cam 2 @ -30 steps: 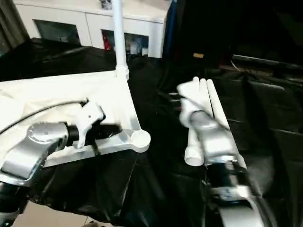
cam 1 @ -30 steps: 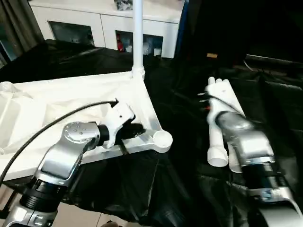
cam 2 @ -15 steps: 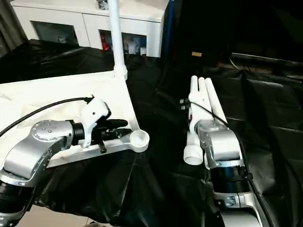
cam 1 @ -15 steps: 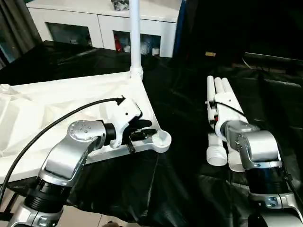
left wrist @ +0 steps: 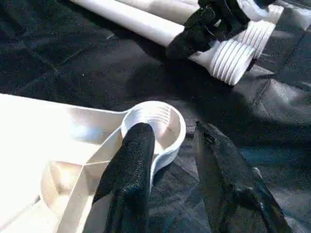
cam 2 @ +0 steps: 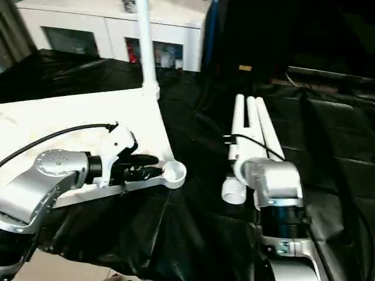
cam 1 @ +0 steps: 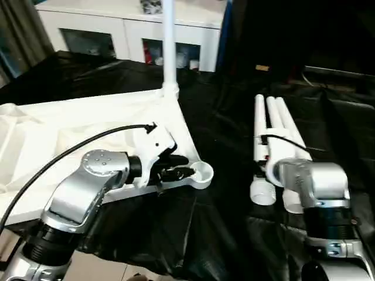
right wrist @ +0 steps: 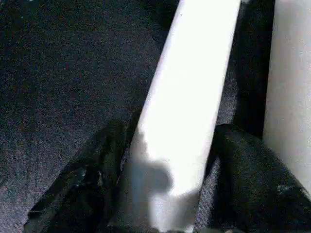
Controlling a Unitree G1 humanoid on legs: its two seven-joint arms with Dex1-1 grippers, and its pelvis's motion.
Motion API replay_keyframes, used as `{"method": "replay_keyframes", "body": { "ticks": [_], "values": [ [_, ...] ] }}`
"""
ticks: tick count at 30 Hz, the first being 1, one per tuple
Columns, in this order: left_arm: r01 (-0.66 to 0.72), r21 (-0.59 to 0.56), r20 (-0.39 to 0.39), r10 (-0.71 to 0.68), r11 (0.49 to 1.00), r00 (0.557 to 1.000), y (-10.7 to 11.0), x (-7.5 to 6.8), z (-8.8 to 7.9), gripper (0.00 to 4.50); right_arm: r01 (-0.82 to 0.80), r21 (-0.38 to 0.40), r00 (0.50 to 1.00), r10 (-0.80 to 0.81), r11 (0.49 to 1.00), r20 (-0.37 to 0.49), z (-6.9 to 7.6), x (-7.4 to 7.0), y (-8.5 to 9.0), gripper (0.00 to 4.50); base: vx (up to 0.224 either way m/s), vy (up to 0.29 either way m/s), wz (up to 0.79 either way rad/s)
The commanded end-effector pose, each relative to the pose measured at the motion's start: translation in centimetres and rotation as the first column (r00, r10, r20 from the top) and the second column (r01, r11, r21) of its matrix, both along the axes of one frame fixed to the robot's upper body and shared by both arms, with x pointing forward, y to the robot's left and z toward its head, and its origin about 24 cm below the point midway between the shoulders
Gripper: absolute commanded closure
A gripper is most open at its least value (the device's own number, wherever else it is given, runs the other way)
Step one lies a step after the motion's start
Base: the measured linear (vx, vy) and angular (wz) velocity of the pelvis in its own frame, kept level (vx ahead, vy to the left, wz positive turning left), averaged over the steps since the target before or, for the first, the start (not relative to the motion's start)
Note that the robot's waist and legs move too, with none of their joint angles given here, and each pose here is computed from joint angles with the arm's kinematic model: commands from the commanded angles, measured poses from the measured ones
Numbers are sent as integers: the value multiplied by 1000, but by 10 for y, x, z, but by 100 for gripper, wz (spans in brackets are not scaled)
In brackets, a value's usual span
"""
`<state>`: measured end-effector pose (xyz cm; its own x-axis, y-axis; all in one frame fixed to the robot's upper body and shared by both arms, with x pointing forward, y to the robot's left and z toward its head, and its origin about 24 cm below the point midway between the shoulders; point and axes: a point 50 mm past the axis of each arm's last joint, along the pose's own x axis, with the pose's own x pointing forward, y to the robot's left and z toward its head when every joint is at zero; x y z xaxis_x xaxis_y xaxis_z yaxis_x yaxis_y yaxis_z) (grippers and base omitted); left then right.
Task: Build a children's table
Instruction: Pick table leg
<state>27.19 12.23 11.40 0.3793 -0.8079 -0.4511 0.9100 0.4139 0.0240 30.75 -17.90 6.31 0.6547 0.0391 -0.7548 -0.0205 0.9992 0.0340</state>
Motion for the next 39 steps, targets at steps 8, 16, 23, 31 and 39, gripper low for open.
{"method": "replay_keyframes", "body": {
  "ticks": [8, 16, 23, 31, 39],
  "values": [
    [7, 0, 32, -7, 1000, 999, -8, 3, 8, 247, 78, 80, 997, -76, 994, -20, -3, 2, -6, 239, 0, 0, 0],
    [-246, -213, 24, 257, 946, 966, -19, 35, 22, 179, 40, 318, 980, -99, 947, 171, 19, 15, -2, 263, 0, 0, 0],
    [-379, -442, -149, 350, 813, 925, -44, 56, 41, 130, -381, 535, 826, 18, 754, 563, 73, 9, 28, 264, 0, 0, 0],
    [-296, -625, -209, 211, 722, 955, -73, 55, 69, 67, -645, 521, 702, 165, 558, 693, 89, -19, 49, 265, 0, 0, 0],
    [-301, -707, -264, 156, 640, 952, -76, 53, 83, 12, -686, 487, 675, 224, 540, 703, 84, -25, 55, 265, 0, 0, 0]
  ]
}}
